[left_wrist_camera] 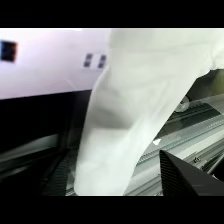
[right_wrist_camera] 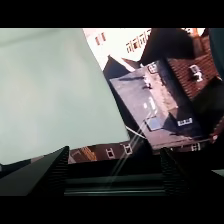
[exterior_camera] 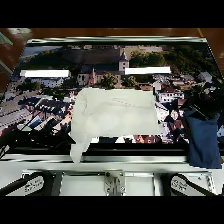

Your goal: Fold the shirts.

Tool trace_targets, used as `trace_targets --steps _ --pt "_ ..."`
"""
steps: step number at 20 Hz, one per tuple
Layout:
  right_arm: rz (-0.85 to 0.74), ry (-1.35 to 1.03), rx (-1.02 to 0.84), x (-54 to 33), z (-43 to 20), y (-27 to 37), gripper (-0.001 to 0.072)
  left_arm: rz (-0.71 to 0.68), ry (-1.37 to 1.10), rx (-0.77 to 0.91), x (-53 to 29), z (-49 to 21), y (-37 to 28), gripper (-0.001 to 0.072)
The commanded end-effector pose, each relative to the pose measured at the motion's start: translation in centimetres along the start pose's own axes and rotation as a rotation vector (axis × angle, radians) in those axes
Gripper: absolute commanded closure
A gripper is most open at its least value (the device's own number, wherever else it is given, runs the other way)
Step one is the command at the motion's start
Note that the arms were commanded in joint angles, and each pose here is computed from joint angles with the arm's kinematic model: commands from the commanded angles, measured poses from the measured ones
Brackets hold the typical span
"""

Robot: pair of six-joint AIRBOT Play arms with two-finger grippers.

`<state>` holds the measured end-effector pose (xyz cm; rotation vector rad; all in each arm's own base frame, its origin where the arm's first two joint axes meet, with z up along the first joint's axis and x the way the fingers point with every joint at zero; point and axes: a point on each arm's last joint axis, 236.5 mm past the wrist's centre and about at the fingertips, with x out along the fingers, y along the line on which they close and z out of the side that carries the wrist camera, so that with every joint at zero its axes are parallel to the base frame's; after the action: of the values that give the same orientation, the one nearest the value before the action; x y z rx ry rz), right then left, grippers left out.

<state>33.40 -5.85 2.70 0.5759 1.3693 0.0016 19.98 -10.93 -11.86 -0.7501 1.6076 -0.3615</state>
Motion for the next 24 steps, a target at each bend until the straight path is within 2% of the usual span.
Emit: trace_targets --steps 1,2,3,8,10,19,24 --pt "0.007 0.014 0.03 0.6 -0.4 -0.1 0.0038 -0.026 -0.013 0.01 1.3 0.6 -1.4 0.0414" --pt "0.009 0.032 0.04 1.1 -0.9 -0.2 0.0038 -0.028 -0.014 0.012 1.3 0.6 -1.5 0.0649" --pt "0.014 0.065 0.053 1.9 -1.9 -0.5 0.0037 -0.033 -0.013 0.013 1.2 0.7 -1.7 0.0678" --pt "0.145 0.226 0.112 7.7 -7.8 0.2 0.0038 -0.08 -0.018 0.031 -0.9 1.9 -3.1 0.0678" --pt "0.149 0.249 0.153 9.5 -8.7 -0.4 0.0038 -0.091 -0.026 0.048 -1.7 2.5 -3.8 0.0678" --pt "0.233 0.31 0.248 13.4 -8.7 -0.1 0.0038 -0.117 -0.044 0.128 -4.1 3.4 -6.3 0.0678" --pt "0.182 0.305 0.176 16.7 -8.9 2.2 0.0041 -0.115 -0.101 0.174 -5.9 4.6 -7.7 0.0678"
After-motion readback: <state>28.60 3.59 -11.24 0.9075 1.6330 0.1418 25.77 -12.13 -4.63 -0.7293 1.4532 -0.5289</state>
